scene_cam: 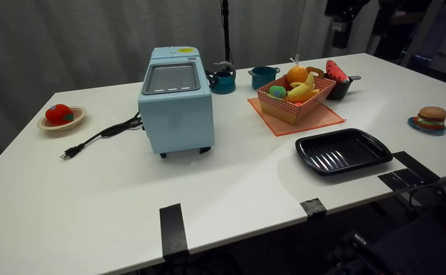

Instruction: Put the banana plushy on the black tray

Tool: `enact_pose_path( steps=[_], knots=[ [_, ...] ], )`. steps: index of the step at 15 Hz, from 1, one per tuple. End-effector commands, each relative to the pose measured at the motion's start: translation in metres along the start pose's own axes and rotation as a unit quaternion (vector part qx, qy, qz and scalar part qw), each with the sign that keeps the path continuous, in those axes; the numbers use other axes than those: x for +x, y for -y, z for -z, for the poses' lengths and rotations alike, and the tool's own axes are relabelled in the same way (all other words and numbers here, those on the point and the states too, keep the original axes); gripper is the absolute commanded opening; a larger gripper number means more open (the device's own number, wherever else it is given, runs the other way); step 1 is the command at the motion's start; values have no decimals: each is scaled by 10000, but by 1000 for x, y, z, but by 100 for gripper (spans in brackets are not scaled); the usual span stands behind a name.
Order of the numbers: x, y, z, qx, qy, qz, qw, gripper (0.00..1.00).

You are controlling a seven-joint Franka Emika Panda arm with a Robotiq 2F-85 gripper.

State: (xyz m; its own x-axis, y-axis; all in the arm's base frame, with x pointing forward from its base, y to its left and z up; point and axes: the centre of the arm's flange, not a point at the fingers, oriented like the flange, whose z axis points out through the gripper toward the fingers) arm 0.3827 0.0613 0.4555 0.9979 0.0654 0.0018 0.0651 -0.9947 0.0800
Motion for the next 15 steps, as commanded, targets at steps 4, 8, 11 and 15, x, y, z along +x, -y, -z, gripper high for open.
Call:
enact_pose_path(
  steps=[4, 8, 11, 15],
  knots=[
    [89, -80, -12, 464, 35, -333, 9984, 100],
    [146, -123, -23, 594, -112, -624, 9962, 100],
    [191, -147, -36, 712, -197, -852, 9936, 100],
    [244, -169, -53, 799, -262, -1087, 9905, 100]
  ],
)
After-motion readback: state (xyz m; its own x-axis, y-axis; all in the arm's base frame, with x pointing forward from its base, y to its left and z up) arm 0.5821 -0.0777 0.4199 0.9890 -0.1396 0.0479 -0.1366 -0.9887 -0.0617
